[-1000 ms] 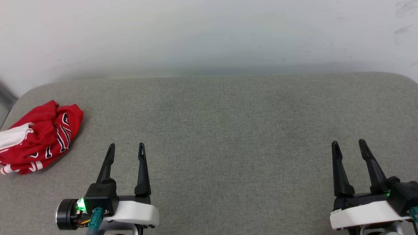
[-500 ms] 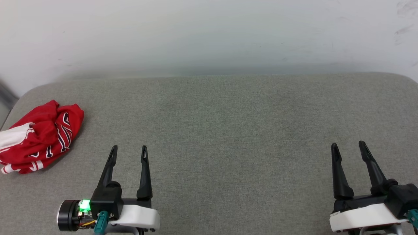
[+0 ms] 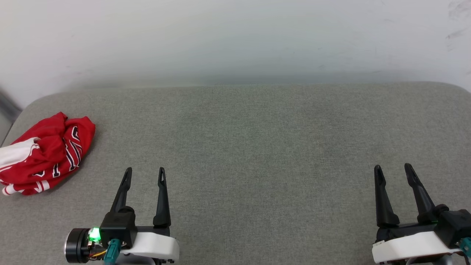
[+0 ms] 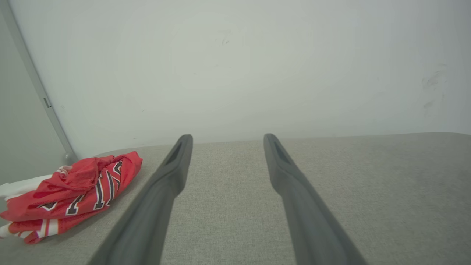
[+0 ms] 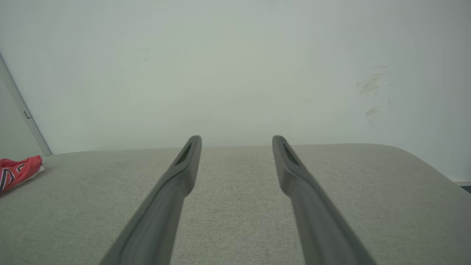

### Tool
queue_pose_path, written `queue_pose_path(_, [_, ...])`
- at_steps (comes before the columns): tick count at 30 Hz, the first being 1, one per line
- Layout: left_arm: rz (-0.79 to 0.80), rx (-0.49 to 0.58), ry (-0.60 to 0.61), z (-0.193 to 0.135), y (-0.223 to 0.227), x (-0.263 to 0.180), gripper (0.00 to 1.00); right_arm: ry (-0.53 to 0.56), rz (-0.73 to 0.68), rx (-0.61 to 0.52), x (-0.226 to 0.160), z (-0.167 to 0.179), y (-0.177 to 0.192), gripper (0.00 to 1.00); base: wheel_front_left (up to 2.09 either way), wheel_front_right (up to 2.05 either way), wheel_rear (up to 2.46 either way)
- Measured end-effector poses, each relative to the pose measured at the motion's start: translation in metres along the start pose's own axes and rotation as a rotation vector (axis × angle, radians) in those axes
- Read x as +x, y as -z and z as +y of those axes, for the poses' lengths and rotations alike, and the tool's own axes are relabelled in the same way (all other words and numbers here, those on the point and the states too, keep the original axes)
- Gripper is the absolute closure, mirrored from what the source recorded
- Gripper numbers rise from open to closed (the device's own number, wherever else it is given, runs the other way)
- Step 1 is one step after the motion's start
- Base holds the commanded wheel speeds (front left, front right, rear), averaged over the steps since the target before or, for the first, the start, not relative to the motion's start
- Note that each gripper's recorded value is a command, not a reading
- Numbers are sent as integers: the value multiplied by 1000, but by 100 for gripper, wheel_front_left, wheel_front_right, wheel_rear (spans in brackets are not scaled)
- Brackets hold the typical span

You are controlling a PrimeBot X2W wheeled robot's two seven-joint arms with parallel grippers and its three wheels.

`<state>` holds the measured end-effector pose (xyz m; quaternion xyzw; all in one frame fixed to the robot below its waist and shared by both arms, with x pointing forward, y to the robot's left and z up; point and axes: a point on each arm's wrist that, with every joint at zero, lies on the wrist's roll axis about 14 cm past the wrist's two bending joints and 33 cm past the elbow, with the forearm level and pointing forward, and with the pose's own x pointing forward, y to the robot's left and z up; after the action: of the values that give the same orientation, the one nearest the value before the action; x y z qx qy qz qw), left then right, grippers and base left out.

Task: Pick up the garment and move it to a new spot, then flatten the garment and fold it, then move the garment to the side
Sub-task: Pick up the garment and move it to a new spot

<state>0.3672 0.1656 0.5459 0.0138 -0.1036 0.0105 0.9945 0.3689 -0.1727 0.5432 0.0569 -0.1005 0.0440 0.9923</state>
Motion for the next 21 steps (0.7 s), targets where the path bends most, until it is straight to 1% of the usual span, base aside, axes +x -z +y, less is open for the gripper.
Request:
queue_pose_path(6, [9,5,-14,6,3,-2,0,-9,6,3,3,3,3,0,0,0,0])
queue_pose_path(10, [6,10,-41,15,1,-3,0,-33,16,9,7,10,7,0,0,0,0])
queue_pose_path(21, [21,39,-185,62,1,-23,0,-155,42,31,28,51,22,0,0,0,0])
